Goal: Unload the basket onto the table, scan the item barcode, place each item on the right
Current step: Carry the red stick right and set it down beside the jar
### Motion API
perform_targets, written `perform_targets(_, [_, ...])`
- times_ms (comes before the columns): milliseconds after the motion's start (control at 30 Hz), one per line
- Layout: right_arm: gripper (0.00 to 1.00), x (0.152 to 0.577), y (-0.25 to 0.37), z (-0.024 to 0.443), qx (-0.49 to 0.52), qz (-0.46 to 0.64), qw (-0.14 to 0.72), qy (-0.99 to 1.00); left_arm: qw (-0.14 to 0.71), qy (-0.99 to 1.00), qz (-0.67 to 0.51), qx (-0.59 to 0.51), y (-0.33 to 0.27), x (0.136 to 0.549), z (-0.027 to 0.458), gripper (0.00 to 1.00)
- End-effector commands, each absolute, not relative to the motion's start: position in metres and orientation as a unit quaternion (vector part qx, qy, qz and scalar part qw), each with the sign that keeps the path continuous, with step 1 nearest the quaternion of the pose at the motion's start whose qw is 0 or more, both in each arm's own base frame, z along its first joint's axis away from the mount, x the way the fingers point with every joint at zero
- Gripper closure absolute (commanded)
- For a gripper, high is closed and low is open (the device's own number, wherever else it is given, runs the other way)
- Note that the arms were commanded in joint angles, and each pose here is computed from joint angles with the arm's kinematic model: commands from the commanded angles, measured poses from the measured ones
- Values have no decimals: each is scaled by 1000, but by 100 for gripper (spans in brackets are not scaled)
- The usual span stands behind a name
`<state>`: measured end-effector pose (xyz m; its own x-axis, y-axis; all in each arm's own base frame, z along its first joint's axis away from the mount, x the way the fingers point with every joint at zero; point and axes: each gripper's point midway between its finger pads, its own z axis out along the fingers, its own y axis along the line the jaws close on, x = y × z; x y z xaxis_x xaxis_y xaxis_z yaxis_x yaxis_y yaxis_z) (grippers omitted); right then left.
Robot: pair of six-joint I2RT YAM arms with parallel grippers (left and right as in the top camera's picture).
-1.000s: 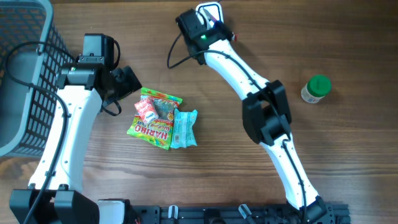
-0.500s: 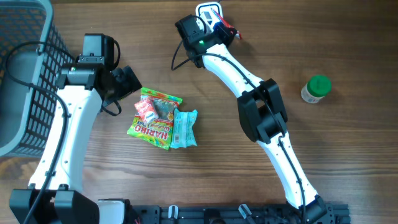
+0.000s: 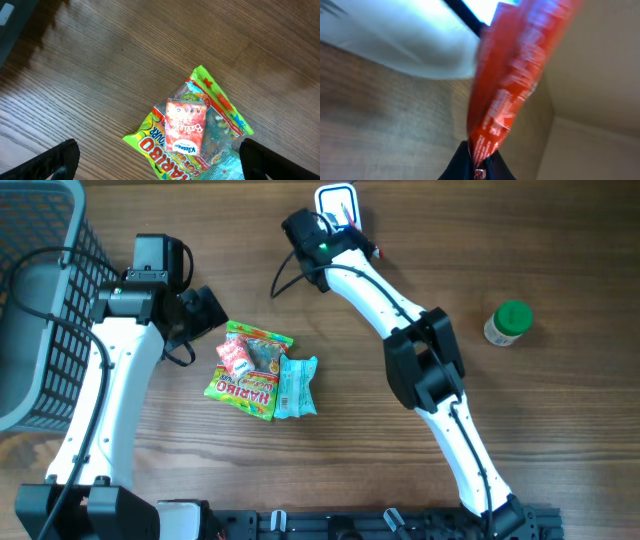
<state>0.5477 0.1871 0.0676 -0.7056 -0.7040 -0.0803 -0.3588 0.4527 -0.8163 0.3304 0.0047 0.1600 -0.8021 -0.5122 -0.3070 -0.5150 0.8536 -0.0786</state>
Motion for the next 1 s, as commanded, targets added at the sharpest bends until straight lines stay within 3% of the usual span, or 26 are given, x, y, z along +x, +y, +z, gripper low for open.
perform_targets(0, [96, 537, 196, 165, -253, -319, 298, 863, 160, 950, 9, -268, 7, 331, 158, 0])
perform_targets(233, [96, 485, 183, 251, -228, -203, 317, 898, 160, 950, 9, -268, 7, 331, 158, 0])
perform_targets(433, [96, 436, 143, 268, -229, -96, 248, 936, 160, 950, 9, -268, 7, 331, 158, 0])
perform_targets(567, [96, 401, 100, 244, -182, -44, 136, 973, 160, 950, 9, -268, 7, 331, 159, 0])
perform_targets(733, [96, 387, 47, 195, -84, -32, 46, 995, 160, 950, 9, -268, 7, 331, 158, 0])
perform_targets(967, [95, 357, -2, 90, -12, -38, -53, 998, 160, 950, 9, -268, 7, 331, 158, 0])
